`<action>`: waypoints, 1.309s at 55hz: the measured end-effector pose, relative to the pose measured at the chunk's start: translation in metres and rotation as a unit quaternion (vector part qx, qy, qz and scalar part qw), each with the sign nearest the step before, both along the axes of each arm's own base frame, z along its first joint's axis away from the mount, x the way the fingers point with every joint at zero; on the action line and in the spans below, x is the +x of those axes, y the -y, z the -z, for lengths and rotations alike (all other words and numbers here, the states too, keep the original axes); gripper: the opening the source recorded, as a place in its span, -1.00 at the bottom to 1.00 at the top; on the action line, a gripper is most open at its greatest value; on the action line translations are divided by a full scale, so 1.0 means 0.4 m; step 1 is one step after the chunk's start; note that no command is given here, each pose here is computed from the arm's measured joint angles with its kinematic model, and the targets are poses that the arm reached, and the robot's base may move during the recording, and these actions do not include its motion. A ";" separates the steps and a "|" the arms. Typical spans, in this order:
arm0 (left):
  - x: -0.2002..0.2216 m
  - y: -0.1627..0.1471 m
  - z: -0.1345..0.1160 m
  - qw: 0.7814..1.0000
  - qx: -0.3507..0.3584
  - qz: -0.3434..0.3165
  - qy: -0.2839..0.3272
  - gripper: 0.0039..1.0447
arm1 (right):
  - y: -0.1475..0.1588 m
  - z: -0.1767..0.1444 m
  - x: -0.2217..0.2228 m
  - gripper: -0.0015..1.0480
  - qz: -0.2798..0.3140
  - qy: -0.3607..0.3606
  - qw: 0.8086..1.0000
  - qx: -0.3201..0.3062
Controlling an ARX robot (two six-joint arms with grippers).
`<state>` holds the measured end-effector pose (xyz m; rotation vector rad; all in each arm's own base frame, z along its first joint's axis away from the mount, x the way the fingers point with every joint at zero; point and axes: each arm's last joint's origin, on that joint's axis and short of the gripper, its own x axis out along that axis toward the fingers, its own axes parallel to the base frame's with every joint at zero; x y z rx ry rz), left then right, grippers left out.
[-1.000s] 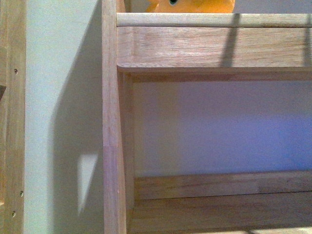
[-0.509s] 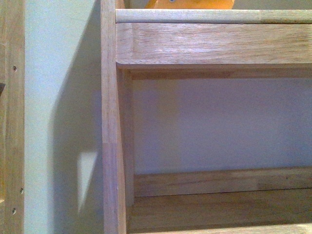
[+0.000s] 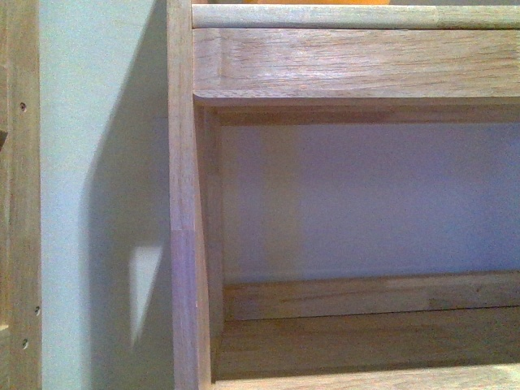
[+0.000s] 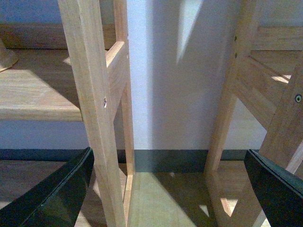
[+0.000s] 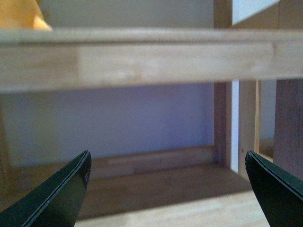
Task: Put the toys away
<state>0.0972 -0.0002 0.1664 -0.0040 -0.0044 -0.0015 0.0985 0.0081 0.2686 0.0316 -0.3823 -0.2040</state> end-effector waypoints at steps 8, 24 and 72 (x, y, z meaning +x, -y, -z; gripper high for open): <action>0.000 0.000 0.000 1.000 0.000 0.000 0.000 0.88 | 0.006 0.089 0.001 0.87 -0.003 -0.043 0.999 0.014; 0.000 0.000 0.000 1.000 0.000 0.000 0.000 0.88 | 0.015 0.133 0.001 0.87 -0.001 -0.075 0.996 0.041; 0.000 0.000 0.000 1.000 0.000 0.000 0.000 0.88 | 0.020 0.220 -0.001 -0.93 -0.102 -0.193 0.976 -0.014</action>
